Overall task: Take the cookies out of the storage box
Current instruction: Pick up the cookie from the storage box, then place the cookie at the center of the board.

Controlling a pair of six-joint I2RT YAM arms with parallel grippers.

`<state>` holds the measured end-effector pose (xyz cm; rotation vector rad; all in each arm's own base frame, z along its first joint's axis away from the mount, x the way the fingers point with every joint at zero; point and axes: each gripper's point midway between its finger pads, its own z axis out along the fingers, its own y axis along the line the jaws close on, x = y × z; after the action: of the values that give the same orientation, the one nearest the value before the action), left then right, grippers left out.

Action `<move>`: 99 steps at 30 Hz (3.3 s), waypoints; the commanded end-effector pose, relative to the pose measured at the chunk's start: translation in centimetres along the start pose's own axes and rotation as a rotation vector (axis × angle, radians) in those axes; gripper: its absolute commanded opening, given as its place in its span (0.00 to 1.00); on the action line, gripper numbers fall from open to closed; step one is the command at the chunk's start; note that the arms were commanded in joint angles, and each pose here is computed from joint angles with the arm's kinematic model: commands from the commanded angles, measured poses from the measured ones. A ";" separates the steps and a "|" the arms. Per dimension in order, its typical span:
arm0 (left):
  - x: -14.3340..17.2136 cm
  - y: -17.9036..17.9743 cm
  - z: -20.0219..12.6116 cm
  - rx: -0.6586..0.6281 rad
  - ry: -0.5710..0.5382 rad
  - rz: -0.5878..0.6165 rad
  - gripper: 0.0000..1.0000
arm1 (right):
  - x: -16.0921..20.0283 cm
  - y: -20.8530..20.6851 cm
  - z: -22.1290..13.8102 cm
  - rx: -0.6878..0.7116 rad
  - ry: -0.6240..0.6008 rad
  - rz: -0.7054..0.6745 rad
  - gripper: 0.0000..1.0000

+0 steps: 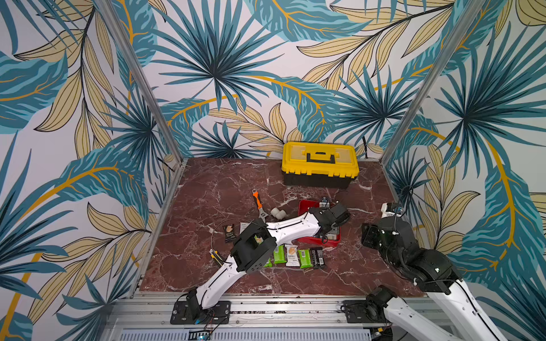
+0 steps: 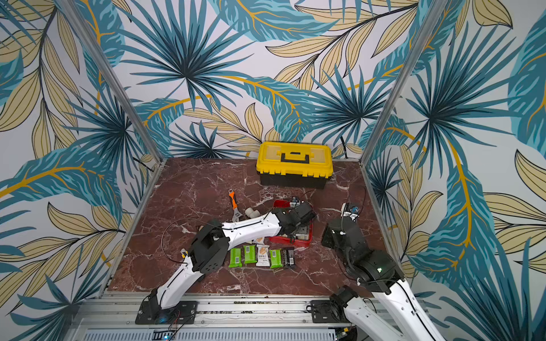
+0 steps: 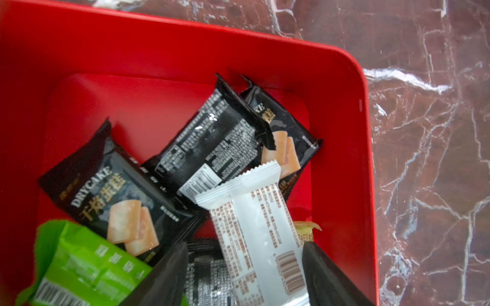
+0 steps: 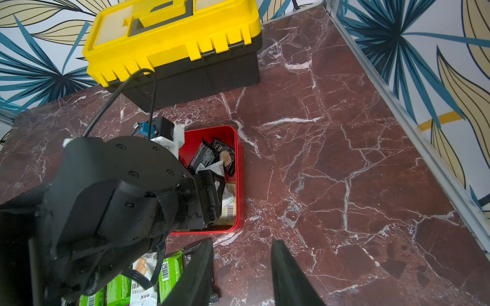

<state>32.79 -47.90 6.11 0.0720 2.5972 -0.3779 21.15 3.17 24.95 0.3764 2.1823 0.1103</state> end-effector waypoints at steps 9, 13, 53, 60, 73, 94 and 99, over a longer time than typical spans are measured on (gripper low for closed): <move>-0.3 -2.4 1.3 0.061 -0.004 -0.077 0.72 | 0.8 -0.5 0.2 0.010 0.016 -0.005 0.41; 0.4 -1.2 2.0 0.001 0.011 -0.085 0.71 | 0.7 -0.5 0.1 0.009 0.014 -0.005 0.41; -6.3 -2.7 -7.9 0.081 -0.193 0.006 0.43 | 0.6 -0.4 0.0 0.008 0.015 0.002 0.41; -4.8 1.2 -11.4 0.057 -0.171 0.000 0.43 | 0.5 -0.2 0.0 0.001 0.019 -0.007 0.41; 6.0 15.4 -17.9 -0.201 -0.074 -0.066 0.43 | 0.4 0.4 0.9 0.009 0.033 -0.038 0.41; 18.5 25.9 -16.3 -0.234 0.124 -0.117 0.44 | 1.1 1.3 2.1 -0.001 0.066 -0.043 0.41; 18.5 25.9 -15.1 -0.232 0.136 -0.106 0.46 | 1.1 1.4 2.1 -0.008 0.070 -0.045 0.41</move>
<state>12.26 -18.47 3.56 -0.1353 2.7651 -0.0696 22.38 4.60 23.57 0.3359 2.2526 0.1072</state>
